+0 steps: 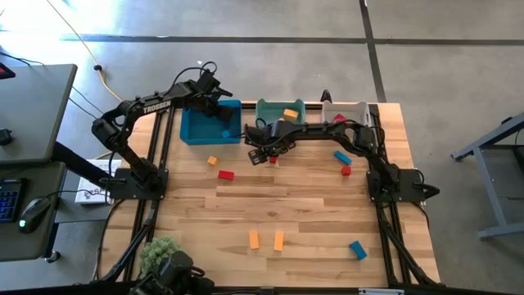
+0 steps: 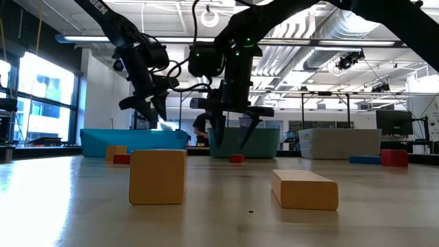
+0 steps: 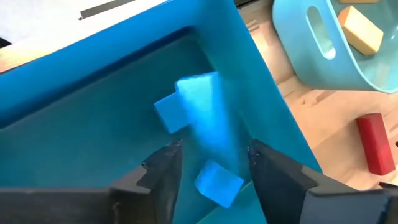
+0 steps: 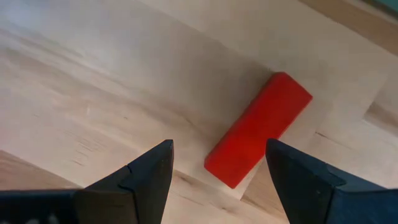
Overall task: Sort & place blocks by color
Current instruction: Put the blue block into the blue bin, then put the red block into the grey bin
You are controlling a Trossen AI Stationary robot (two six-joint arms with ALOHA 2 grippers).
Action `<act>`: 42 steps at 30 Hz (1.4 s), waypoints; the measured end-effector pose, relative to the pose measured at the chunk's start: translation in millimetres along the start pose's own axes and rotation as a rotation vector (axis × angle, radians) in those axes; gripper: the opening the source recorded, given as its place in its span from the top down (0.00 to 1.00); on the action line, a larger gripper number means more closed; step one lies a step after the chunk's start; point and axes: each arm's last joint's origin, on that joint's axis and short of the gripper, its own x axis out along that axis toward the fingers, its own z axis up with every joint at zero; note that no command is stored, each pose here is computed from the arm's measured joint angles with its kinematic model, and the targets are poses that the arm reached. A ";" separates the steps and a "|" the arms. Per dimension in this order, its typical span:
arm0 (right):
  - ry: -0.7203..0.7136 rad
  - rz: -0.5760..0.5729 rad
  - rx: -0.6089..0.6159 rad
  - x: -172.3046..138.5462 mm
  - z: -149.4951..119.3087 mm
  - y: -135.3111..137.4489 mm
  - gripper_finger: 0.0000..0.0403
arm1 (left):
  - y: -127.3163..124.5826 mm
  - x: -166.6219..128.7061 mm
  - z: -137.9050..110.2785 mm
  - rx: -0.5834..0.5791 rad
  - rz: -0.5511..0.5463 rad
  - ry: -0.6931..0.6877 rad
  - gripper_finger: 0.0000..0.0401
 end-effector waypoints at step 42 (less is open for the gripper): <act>0.099 -0.066 0.232 34.0 1.0 -6.6 0.62 | -1.8 -0.1 -1.3 0.050 -0.004 0.009 0.49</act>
